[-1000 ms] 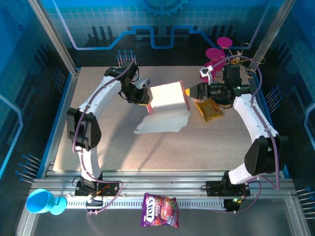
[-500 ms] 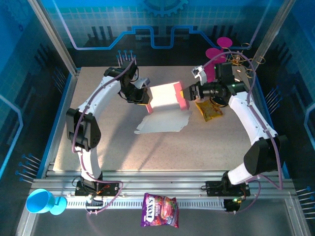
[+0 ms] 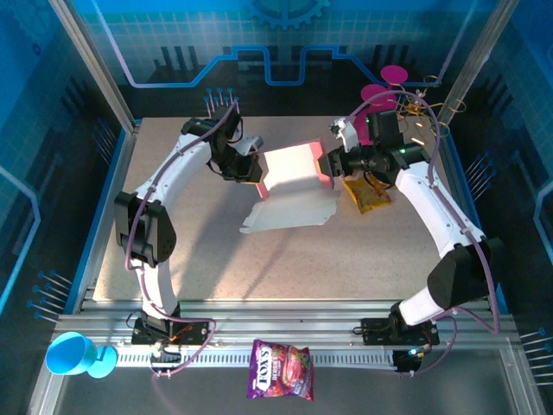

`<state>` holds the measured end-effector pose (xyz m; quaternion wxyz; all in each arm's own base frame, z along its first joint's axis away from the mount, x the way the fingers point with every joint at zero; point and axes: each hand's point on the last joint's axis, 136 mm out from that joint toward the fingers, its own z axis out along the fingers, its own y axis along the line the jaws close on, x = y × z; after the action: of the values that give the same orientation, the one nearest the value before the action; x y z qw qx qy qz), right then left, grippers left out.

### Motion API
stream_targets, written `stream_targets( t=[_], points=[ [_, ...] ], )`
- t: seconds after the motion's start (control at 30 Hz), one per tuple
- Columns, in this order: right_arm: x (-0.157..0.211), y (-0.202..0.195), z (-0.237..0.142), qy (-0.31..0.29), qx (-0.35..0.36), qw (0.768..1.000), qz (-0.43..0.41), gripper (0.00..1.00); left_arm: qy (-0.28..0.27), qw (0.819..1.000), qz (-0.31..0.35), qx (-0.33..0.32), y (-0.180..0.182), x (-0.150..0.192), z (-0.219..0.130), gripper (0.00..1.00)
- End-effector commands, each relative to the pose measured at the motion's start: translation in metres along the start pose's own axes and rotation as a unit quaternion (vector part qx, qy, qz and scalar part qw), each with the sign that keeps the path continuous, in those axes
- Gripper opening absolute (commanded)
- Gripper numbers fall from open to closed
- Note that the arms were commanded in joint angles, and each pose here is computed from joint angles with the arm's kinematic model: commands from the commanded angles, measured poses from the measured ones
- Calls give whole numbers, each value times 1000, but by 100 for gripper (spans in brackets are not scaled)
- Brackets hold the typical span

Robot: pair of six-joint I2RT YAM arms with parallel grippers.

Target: Fold the paper box

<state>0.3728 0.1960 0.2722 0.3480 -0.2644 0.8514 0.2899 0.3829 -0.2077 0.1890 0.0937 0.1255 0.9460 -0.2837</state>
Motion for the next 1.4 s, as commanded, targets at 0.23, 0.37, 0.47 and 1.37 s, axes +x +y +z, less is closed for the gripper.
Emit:
stream_targets(
  t=[0.23, 0.37, 0.47, 1.37],
  points=[
    [4, -13, 7, 44, 107, 993, -37, 28, 0, 1000, -13, -18, -26, 1, -8, 0],
    [4, -19, 7, 52, 149, 986, -50, 25, -4, 999, -31, -28, -25, 1, -11, 0],
    [2, -24, 6, 55, 176, 981, -58, 23, -3, 999, -43, -28, -26, 1, -13, 0],
    [-2, -51, 4, 103, 319, 939, -75, 0, 8, 987, -132, -93, -30, 8, -28, 0]
  ],
)
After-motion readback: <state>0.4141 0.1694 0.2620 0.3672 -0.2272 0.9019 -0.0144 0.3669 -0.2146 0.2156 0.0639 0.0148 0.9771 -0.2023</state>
